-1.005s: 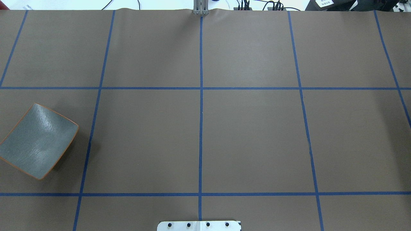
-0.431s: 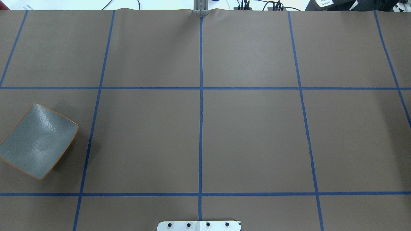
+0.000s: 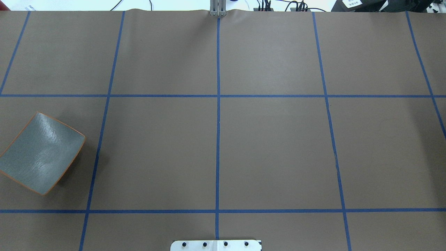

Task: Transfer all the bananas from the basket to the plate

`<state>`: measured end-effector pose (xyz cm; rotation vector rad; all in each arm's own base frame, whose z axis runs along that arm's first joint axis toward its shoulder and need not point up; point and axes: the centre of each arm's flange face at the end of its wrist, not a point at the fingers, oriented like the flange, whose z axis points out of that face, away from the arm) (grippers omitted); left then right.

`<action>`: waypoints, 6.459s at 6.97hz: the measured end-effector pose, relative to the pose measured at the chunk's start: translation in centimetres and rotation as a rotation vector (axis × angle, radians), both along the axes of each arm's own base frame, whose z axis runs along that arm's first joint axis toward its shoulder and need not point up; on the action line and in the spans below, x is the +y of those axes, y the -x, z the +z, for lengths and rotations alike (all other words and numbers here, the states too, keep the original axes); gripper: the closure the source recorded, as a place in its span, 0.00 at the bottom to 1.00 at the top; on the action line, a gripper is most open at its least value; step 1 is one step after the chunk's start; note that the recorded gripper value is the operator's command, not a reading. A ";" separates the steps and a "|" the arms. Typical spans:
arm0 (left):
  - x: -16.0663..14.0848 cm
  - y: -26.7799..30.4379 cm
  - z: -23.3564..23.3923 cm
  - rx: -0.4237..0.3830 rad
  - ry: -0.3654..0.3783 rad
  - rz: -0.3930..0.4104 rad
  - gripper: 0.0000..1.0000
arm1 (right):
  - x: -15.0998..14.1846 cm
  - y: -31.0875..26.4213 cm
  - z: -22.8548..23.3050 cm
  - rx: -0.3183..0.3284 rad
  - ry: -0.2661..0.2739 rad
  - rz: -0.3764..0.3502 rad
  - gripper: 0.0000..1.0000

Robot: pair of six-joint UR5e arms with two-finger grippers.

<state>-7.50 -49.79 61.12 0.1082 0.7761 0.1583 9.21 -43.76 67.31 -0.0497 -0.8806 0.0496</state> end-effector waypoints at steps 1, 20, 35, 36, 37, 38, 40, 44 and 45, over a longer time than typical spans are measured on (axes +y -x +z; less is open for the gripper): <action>0.0 0.0 -0.1 0.001 -0.002 0.000 0.00 | 0.0 -0.6 0.5 0.000 0.046 0.042 0.00; -0.3 -0.1 -5.0 0.013 -0.048 -0.050 0.00 | 3.2 -2.1 14.4 -0.146 0.658 0.356 0.00; -0.1 -0.3 -6.5 0.041 -0.061 -0.051 0.00 | 3.7 -0.9 16.1 -0.233 0.715 0.356 1.00; -0.1 -0.3 -6.5 0.042 -0.060 -0.052 0.00 | 3.7 -0.9 16.1 -0.233 0.716 0.357 1.00; -0.1 -0.3 -6.5 0.043 -0.059 -0.053 0.00 | 3.8 -0.9 16.1 -0.234 0.716 0.357 1.00; -0.1 -0.3 -6.4 0.043 -0.058 -0.053 0.00 | 3.8 -0.8 16.0 -0.234 0.715 0.357 1.00; -0.1 -0.3 -6.3 0.043 -0.054 -0.055 0.00 | 3.7 -0.9 15.4 -0.236 0.702 0.358 1.00; -0.1 -0.4 -6.1 0.044 -0.046 -0.056 0.00 | 4.5 -3.2 11.5 -0.239 0.620 0.405 1.00; -0.1 -0.4 -6.1 0.051 -0.044 -0.054 0.00 | 4.4 -4.8 9.4 -0.198 0.560 0.427 1.00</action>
